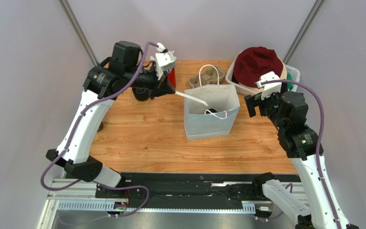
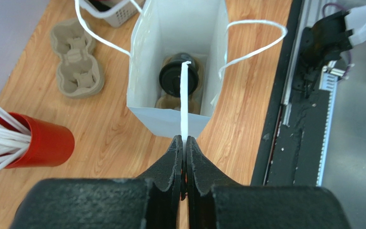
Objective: Pack the takeout coffee
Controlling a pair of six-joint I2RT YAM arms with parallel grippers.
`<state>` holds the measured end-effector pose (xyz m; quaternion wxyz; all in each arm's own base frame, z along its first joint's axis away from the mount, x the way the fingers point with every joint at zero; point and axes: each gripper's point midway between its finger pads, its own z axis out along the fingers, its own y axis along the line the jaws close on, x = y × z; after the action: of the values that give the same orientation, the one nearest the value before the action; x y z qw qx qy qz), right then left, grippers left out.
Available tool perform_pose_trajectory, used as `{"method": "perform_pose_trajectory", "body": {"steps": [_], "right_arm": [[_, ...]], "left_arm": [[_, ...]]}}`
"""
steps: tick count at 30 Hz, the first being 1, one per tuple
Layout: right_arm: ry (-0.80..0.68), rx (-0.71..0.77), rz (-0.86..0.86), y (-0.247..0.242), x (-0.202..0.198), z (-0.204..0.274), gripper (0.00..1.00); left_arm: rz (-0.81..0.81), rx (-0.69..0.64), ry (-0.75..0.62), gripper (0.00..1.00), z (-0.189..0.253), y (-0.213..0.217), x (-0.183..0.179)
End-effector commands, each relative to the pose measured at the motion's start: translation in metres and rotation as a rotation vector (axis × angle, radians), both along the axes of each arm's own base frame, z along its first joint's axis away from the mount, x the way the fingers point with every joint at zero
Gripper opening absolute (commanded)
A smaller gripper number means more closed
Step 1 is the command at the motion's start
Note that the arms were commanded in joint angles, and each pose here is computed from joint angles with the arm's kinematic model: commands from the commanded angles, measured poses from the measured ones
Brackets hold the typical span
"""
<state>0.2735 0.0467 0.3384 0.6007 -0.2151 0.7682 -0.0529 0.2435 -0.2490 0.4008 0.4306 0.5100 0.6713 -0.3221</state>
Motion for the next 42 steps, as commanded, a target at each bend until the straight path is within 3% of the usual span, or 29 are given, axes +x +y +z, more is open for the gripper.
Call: {"method": "perform_pose_trajectory", "body": {"steps": [1, 9, 19, 23, 29, 32, 35, 42], "right_arm": [[-0.085, 0.026, -0.017, -0.003, 0.005, 0.018, 0.95], [-0.081, 0.03, -0.014, -0.003, 0.005, 0.01, 0.95], [-0.068, 0.028, -0.022, -0.003, 0.011, -0.005, 0.95], [-0.066, 0.028, -0.019, -0.002, 0.011, -0.007, 0.95], [-0.063, 0.029, -0.019, -0.002, 0.01, -0.011, 0.95], [-0.064, 0.03, -0.02, -0.002, 0.009, -0.012, 0.95], [-0.061, 0.031, -0.02, -0.002, 0.01, -0.013, 0.95], [-0.059, 0.044, -0.02, -0.001, 0.012, -0.018, 0.95]], "left_arm": [[0.018, 0.095, -0.048, 0.0, -0.013, -0.01, 0.016], [0.052, 0.197, -0.051, 0.0, -0.031, -0.034, 0.049], [0.001, 0.316, -0.042, 0.0, -0.059, -0.058, 0.046], [0.001, 0.333, -0.037, 0.05, -0.065, -0.06, 0.047], [-0.003, 0.349, -0.022, 0.32, -0.073, -0.063, 0.049], [0.005, 0.354, -0.031, 0.54, -0.074, -0.062, 0.051], [0.014, 0.34, -0.049, 0.68, -0.067, -0.062, 0.052], [0.078, 0.275, -0.144, 0.82, -0.027, -0.048, 0.05]]}}
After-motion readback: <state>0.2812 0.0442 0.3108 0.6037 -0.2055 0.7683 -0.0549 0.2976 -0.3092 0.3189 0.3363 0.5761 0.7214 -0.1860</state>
